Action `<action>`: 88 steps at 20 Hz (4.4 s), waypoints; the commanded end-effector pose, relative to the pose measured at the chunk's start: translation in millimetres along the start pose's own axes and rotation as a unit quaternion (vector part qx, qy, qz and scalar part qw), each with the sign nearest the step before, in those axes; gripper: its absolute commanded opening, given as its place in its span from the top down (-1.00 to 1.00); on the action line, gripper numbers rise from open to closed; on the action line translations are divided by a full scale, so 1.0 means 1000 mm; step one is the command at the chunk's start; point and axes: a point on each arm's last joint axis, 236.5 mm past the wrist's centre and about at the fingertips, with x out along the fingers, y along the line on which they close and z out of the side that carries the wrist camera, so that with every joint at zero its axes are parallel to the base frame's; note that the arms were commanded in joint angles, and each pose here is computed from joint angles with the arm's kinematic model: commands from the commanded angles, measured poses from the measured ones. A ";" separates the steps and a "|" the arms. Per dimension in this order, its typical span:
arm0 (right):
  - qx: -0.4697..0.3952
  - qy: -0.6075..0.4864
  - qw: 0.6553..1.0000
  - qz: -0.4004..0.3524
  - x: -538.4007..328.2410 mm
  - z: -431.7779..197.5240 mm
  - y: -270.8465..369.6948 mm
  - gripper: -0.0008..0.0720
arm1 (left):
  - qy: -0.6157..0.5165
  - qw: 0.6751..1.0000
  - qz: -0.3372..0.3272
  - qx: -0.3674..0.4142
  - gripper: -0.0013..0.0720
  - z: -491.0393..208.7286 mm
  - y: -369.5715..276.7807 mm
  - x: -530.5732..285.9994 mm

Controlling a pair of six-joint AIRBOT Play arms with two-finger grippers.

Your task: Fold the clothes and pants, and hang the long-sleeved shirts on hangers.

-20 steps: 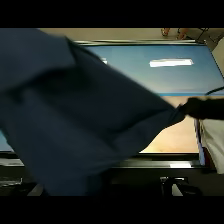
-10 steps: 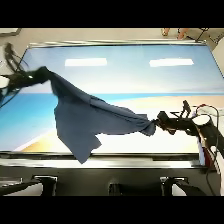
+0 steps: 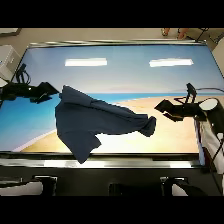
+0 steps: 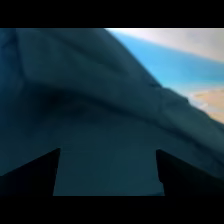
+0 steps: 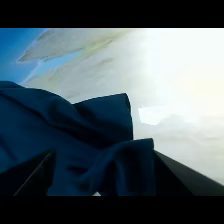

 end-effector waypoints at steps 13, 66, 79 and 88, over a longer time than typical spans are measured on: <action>0.083 0.179 0.980 -0.006 0.026 -0.115 -0.025 -0.95 | 0.204 0.965 -0.004 -0.166 -0.96 -0.211 0.082 0.049; -0.127 -0.163 0.975 -0.082 -0.095 0.118 0.092 0.88 | -0.362 0.907 -0.012 0.217 0.90 0.083 -0.155 -0.222; 0.069 -0.025 0.997 -0.001 0.067 0.116 0.051 0.13 | 0.027 0.999 -0.018 -0.006 0.33 0.020 0.002 0.018; 0.136 0.207 0.958 -0.147 -0.057 -0.027 -0.132 -0.63 | 0.191 0.967 0.076 -0.153 -0.57 -0.128 0.135 -0.020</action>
